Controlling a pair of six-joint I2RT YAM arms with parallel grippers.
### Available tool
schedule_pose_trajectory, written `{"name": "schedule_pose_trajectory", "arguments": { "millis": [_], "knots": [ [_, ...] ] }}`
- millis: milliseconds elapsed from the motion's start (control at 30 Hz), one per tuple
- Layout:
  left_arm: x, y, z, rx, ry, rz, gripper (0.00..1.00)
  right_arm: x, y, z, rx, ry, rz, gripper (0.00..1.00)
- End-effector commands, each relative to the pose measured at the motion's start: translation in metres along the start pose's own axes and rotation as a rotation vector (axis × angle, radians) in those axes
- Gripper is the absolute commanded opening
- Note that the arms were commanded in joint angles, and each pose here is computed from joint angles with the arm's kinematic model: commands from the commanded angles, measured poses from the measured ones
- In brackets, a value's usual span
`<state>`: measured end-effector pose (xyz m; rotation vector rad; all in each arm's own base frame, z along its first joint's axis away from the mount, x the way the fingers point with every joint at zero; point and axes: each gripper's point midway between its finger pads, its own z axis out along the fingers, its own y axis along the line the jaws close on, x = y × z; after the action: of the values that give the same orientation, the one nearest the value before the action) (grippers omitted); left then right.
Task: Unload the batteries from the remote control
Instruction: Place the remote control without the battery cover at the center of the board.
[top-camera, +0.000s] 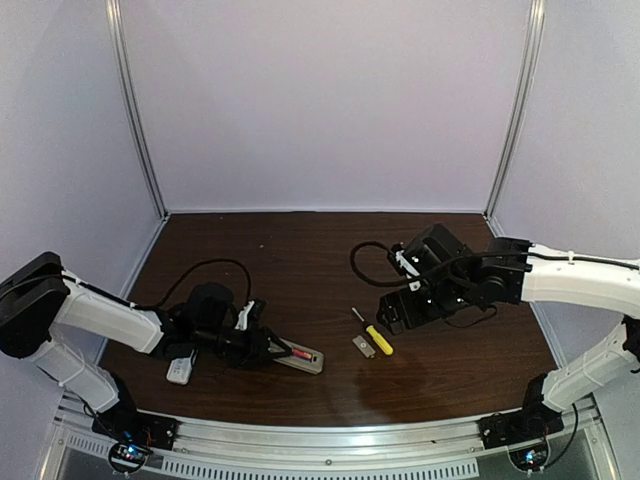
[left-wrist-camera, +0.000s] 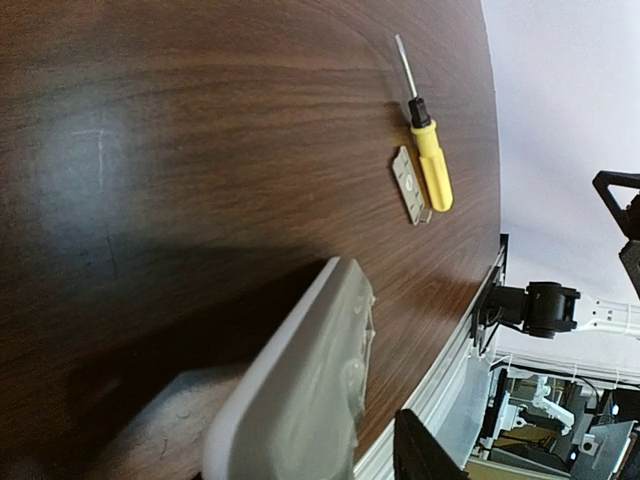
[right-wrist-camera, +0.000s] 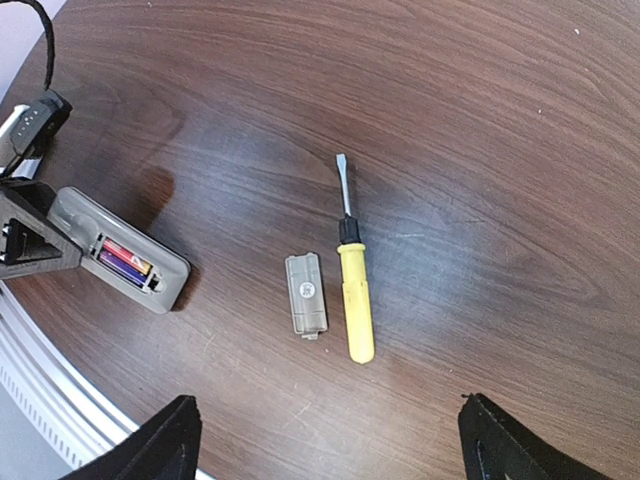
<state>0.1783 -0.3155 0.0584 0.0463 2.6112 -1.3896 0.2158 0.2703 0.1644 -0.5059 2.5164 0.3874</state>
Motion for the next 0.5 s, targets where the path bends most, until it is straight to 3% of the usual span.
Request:
{"name": "schedule_pose_trajectory", "arguments": {
  "millis": [0, 467],
  "knots": [
    [0.001, -0.004, -0.005, -0.013, 0.001, 0.032, 0.46, 0.007, -0.008, 0.0, 0.017, 0.001, 0.021, 0.91],
    [0.009, 0.011, -0.026, -0.118, -0.002, 0.048, 0.72, 0.023, -0.003, 0.012, -0.023, 0.053, 0.002, 0.91]
  ]
}}
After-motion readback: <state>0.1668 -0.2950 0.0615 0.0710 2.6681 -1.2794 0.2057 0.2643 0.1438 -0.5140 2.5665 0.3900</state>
